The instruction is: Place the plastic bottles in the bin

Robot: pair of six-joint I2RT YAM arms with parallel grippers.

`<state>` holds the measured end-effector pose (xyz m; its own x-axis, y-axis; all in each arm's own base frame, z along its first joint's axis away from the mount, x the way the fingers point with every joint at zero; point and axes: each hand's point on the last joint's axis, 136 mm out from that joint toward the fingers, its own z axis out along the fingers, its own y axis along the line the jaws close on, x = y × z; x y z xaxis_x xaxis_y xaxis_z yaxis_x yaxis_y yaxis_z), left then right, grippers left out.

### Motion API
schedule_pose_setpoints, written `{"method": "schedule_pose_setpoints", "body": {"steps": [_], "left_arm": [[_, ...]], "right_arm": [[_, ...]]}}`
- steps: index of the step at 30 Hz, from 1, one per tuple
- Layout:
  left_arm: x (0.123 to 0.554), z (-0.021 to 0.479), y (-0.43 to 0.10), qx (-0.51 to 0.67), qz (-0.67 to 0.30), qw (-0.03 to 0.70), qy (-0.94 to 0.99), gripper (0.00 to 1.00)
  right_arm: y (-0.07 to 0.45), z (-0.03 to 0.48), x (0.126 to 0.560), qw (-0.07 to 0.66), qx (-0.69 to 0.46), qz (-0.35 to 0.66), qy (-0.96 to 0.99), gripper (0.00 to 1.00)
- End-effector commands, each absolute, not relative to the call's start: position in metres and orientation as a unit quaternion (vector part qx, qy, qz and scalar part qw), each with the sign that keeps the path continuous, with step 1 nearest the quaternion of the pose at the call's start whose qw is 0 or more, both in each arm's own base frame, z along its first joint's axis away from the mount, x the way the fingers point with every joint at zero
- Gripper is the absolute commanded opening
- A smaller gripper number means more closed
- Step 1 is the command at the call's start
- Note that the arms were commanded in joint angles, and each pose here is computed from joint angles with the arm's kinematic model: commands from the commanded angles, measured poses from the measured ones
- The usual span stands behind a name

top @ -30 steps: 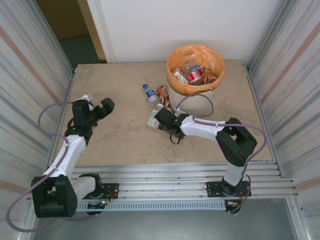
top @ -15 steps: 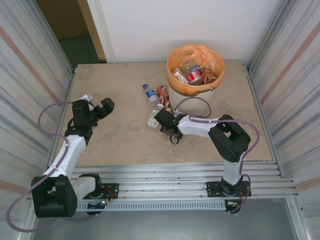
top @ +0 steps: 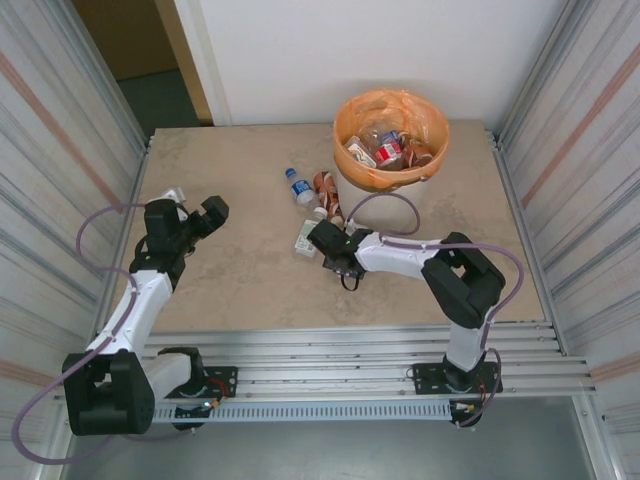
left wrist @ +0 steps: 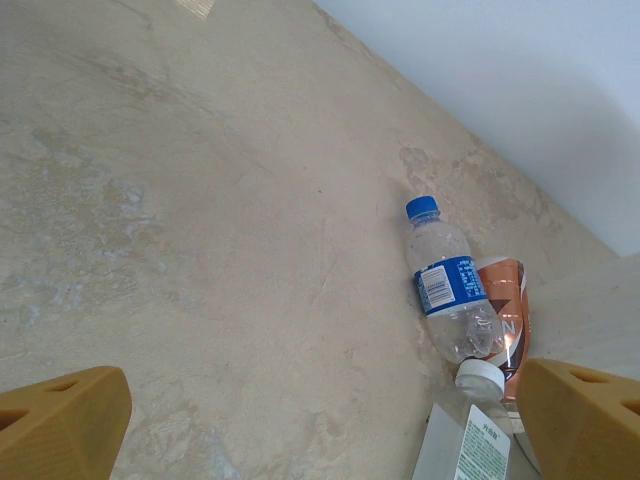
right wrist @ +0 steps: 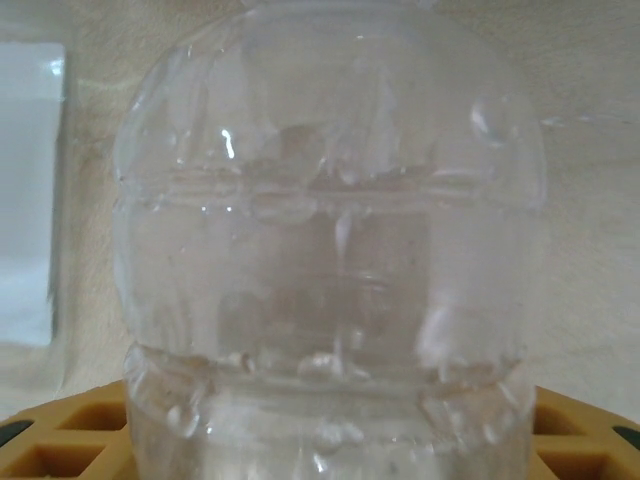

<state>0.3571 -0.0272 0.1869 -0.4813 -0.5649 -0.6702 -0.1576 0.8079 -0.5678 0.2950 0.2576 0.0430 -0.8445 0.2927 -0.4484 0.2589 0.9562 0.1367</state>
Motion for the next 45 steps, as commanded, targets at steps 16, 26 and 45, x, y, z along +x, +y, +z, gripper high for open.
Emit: {"method": "schedule_pose_setpoints", "body": {"steps": [16,26,45], "left_arm": [[0.347,0.192,-0.021,-0.221,-0.213,0.468,0.829,0.99],[0.351,0.198,-0.024,-0.213,-0.218,0.470,0.828,0.99],[0.353,0.199,-0.031,-0.185,-0.229,0.473,0.830,0.99]], "right_arm": [[0.112,0.150,0.227,0.336,0.206,-0.063,0.917,0.19],[0.053,0.236,0.226,0.415,0.224,-0.028,0.881,0.16],[0.095,0.397,0.339,0.483,0.050,0.124,0.866,0.17]]}}
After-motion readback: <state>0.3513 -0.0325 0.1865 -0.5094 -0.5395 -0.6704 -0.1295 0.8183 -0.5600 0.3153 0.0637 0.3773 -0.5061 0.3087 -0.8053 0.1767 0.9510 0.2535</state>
